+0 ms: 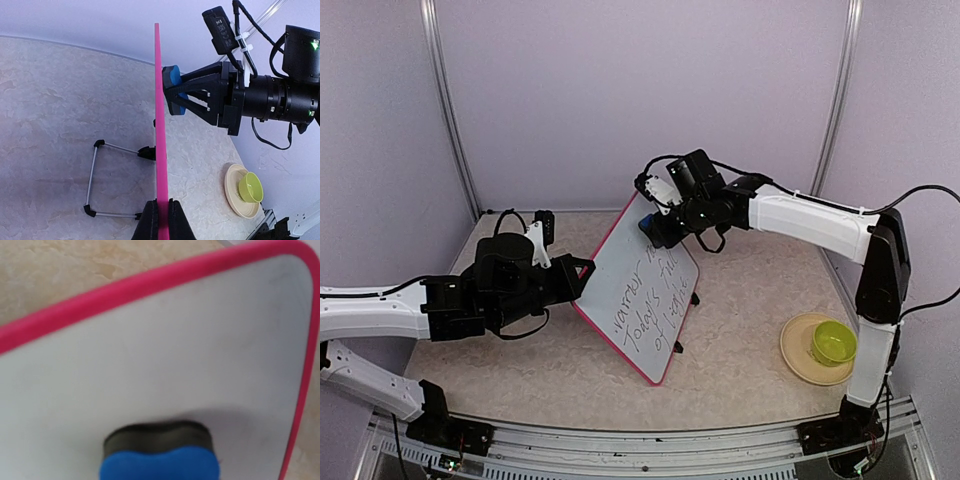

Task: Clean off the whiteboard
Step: Erase the whiteboard at the center of the board.

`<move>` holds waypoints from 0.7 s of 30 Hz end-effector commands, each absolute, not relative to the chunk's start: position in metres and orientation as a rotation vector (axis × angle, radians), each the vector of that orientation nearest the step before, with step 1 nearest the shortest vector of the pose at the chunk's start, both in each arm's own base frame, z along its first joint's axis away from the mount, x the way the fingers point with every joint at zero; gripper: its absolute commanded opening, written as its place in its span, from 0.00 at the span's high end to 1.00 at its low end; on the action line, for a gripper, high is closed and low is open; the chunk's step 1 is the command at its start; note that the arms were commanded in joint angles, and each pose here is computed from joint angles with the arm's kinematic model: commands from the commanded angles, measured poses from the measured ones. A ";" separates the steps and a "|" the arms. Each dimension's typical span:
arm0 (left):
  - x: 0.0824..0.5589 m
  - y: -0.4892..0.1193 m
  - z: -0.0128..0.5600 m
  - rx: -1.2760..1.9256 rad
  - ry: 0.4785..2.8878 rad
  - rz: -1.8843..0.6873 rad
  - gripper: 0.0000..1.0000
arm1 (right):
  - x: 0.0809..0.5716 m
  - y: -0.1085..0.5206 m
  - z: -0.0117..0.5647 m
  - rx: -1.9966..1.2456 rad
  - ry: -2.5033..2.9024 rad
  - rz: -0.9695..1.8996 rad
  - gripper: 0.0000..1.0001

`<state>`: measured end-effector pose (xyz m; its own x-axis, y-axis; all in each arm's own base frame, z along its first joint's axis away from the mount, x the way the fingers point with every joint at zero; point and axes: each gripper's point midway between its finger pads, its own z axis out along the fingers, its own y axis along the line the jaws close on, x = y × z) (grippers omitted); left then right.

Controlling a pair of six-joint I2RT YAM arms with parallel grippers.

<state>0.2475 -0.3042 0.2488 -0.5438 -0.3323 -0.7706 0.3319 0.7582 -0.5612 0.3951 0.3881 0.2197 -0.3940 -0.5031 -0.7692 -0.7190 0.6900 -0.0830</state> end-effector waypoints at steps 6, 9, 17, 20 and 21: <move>0.225 -0.329 0.247 0.171 2.004 -0.948 1.00 | 0.390 0.383 0.177 -0.962 2.146 0.329 1.00; 0.225 -0.330 0.246 0.174 2.008 -0.951 1.00 | 0.392 0.373 0.168 -0.935 2.168 0.340 1.00; 0.224 -0.331 0.244 0.175 2.009 -0.959 1.00 | 0.399 0.383 0.190 -0.939 2.127 0.383 1.00; 0.223 -0.331 0.246 0.174 2.007 -0.963 1.00 | 0.404 0.388 0.207 -0.934 2.095 0.386 1.00; 0.223 -0.331 0.246 0.175 2.007 -0.963 1.00 | 0.405 0.389 0.211 -0.934 2.085 0.385 1.00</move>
<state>0.2483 -0.3036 0.2485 -0.5462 -0.3389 -0.7661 0.3254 0.7568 -0.5668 0.4021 0.3707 0.1959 -0.4444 -0.4979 -0.7447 -0.6986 0.7130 -0.0598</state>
